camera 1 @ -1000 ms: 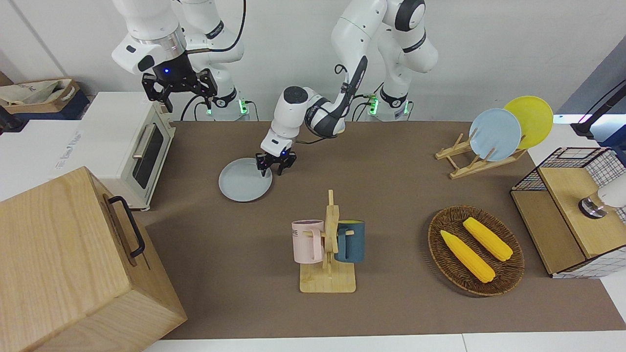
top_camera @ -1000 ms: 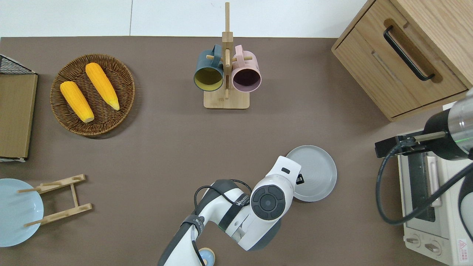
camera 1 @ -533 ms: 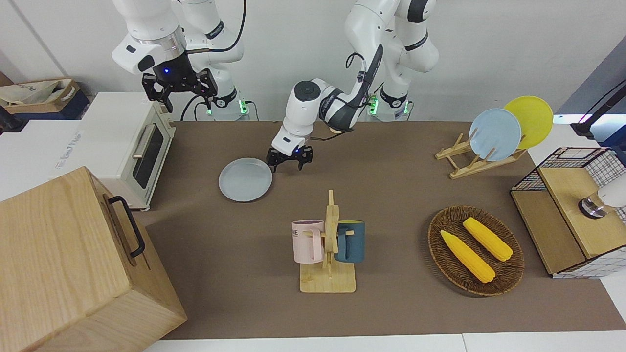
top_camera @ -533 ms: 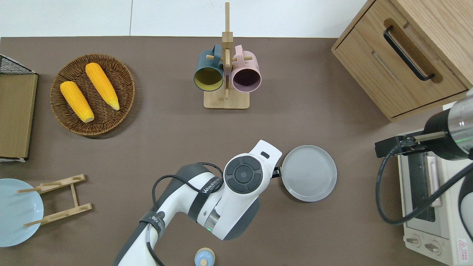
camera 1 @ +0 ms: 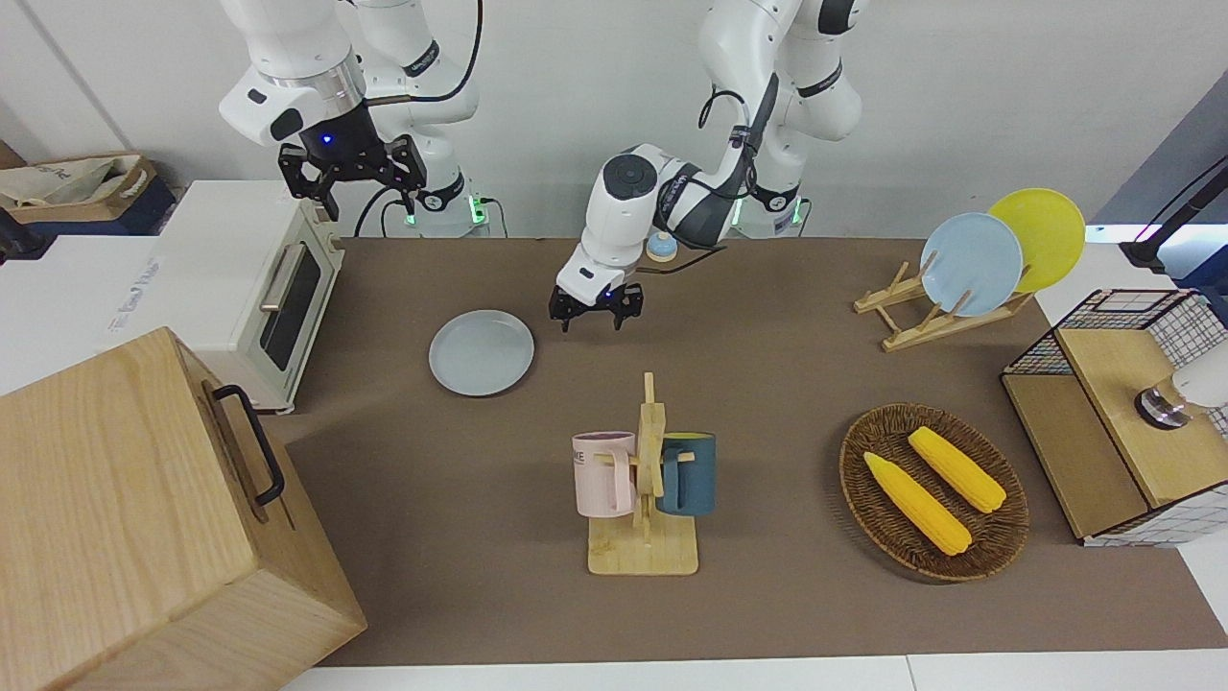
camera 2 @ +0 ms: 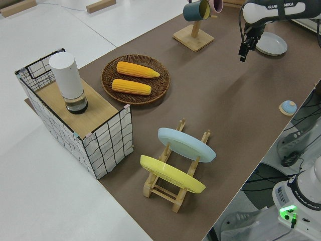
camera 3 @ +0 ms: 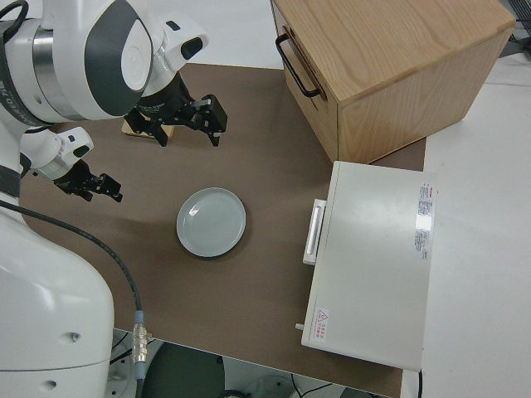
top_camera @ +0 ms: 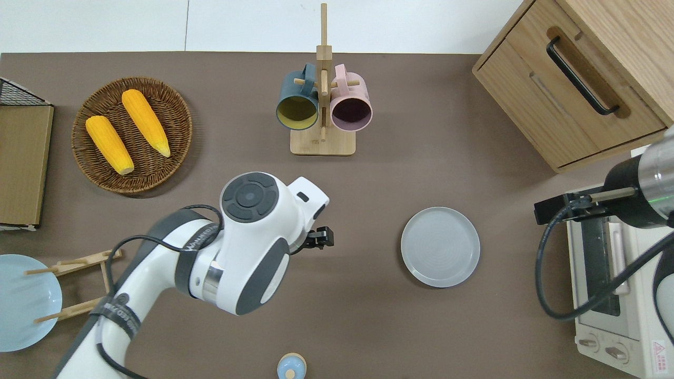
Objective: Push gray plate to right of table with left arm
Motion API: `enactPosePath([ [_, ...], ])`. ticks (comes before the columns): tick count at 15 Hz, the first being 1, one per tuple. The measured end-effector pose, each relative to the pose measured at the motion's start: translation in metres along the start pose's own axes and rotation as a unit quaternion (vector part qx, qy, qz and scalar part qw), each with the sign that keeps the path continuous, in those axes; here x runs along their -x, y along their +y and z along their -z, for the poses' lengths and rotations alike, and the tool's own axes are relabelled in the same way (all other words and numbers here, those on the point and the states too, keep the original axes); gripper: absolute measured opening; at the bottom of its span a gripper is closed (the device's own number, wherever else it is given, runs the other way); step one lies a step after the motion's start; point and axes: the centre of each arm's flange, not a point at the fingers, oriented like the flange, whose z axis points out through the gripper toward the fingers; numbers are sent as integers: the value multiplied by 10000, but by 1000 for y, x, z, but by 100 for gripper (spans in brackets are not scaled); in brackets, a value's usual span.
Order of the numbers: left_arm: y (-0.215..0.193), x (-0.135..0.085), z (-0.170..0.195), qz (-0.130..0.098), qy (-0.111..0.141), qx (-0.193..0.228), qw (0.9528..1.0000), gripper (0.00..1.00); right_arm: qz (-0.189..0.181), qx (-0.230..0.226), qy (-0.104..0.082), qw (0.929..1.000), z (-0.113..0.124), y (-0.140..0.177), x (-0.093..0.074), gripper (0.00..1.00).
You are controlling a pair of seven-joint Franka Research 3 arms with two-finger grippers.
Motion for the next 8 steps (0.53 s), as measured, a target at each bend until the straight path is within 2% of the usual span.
enactPosePath([
  [2,-37,-8,22,49,-73,9,10000,100,0,0,0,10000,0,0,0,99],
  [5,-97,-16,57,-30,-108,80,9999,100,0,0,0,10000,0,0,0,99],
  [6,-116,-17,69,-38,-85,70,9999,100,0,0,0,10000,0,0,0,99],
  [8,-151,-15,93,-18,46,-211,9998,100,0,0,0,10000,0,0,0,99],
])
